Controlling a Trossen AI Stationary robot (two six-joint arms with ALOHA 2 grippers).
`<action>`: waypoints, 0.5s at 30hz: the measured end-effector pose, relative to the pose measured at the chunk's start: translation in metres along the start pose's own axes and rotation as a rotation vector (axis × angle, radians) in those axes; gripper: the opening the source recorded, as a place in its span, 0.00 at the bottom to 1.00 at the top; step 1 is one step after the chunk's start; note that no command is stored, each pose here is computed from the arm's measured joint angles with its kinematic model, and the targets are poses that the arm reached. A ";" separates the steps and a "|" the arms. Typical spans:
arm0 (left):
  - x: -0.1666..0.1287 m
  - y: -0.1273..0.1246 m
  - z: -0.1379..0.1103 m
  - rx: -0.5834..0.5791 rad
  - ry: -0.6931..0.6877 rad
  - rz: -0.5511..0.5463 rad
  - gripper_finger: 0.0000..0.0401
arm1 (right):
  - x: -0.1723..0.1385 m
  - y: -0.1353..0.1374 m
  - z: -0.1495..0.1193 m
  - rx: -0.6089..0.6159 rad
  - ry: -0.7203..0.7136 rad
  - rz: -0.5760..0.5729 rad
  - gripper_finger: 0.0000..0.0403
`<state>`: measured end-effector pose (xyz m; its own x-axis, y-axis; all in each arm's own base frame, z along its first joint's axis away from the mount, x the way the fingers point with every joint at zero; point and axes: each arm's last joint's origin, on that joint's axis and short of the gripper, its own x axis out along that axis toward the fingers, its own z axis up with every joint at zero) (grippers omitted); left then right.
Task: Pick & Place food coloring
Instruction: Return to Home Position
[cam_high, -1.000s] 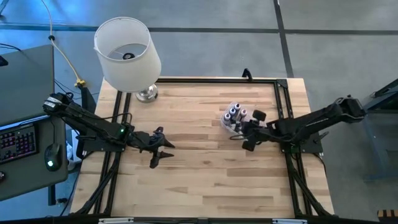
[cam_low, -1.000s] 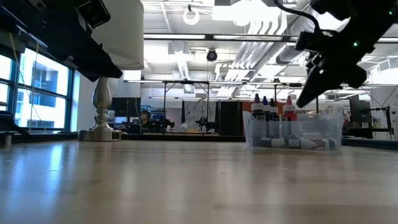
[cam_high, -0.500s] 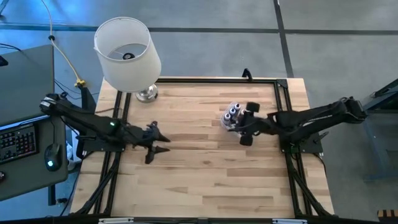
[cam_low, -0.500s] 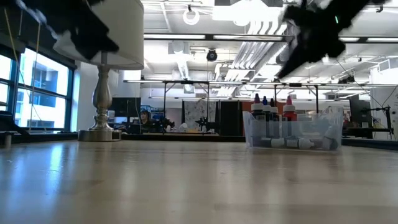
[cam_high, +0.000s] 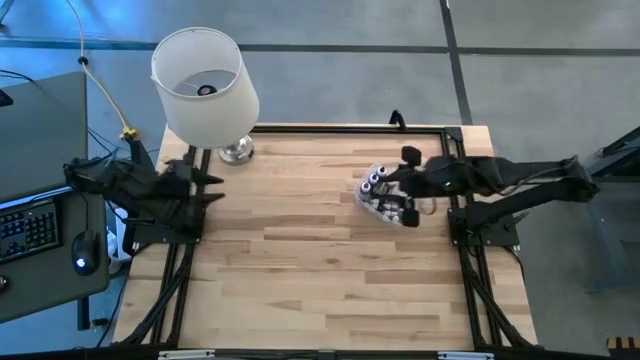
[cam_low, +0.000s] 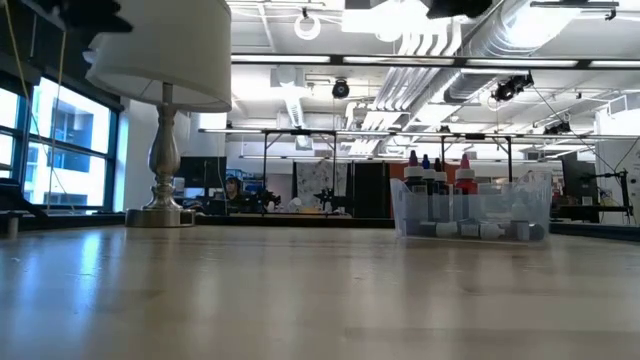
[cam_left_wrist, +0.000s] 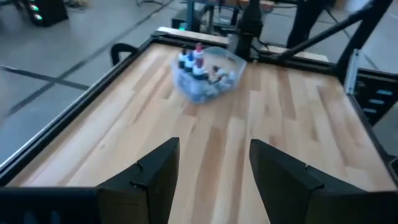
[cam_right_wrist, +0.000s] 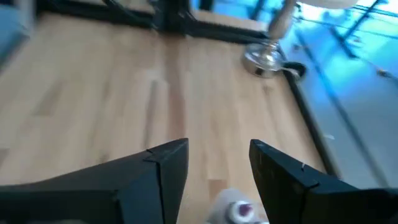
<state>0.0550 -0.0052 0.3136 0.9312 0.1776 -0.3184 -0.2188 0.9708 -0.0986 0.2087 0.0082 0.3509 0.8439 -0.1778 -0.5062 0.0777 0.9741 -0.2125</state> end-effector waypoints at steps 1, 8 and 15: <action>-0.005 0.005 -0.007 -0.006 -0.012 0.004 0.49 | -0.003 -0.002 -0.006 0.020 -0.030 0.033 0.41; -0.005 0.021 -0.051 -0.090 -0.171 0.058 0.49 | -0.018 -0.011 -0.065 0.133 -0.372 0.028 0.41; 0.025 0.014 -0.073 -0.132 -0.183 0.174 0.49 | -0.022 -0.007 -0.133 0.230 -0.560 -0.018 0.41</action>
<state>0.0542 0.0006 0.2350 0.9106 0.3779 -0.1672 -0.4053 0.8956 -0.1833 0.1189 -0.0136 0.2521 0.9877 -0.1544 0.0262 0.1544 0.9880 0.0009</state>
